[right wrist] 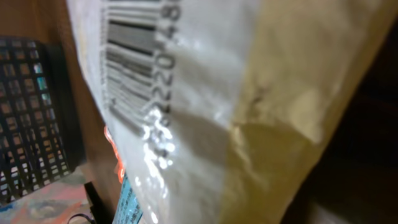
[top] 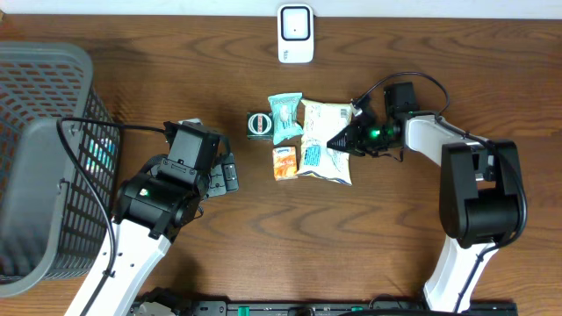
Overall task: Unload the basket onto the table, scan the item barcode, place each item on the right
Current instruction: 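Turn the snack bag over above the pile with the right gripper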
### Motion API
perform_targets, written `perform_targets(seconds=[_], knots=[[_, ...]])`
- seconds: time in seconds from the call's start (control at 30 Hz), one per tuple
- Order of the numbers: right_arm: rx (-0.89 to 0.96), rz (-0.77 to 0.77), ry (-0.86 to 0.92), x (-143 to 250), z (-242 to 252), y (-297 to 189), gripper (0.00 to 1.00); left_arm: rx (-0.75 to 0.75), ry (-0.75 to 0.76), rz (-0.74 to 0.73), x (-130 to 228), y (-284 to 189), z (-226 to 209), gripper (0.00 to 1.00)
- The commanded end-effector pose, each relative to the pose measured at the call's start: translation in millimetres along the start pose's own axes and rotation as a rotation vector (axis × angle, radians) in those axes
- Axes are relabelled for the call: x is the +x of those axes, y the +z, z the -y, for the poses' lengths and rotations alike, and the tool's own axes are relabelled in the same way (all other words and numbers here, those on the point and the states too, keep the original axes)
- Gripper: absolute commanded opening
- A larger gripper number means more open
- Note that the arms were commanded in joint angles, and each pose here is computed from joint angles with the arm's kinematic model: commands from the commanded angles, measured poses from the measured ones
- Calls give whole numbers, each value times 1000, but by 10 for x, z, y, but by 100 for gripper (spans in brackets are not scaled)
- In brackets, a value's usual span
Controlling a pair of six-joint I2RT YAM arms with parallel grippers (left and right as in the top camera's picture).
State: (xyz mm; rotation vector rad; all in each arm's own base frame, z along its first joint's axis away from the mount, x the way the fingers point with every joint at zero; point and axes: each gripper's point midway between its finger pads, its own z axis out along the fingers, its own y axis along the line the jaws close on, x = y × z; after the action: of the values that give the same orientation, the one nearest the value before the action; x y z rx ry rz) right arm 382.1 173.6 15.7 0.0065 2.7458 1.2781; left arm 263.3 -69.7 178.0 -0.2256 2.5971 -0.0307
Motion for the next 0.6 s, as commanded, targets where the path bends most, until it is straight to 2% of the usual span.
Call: perform_targets(seconds=[0.0,0.3,0.57], knots=[[54,28,-55,22,-74,-136,1,-17,-1,7,-22,1,-31,98],[22,153,-337,-9,-890,-719,1,-17,-1,7,-22,1,-31,97],[-28,174,-767,322,-1666,-847,1,-17,-1,6,-22,1,-31,98]])
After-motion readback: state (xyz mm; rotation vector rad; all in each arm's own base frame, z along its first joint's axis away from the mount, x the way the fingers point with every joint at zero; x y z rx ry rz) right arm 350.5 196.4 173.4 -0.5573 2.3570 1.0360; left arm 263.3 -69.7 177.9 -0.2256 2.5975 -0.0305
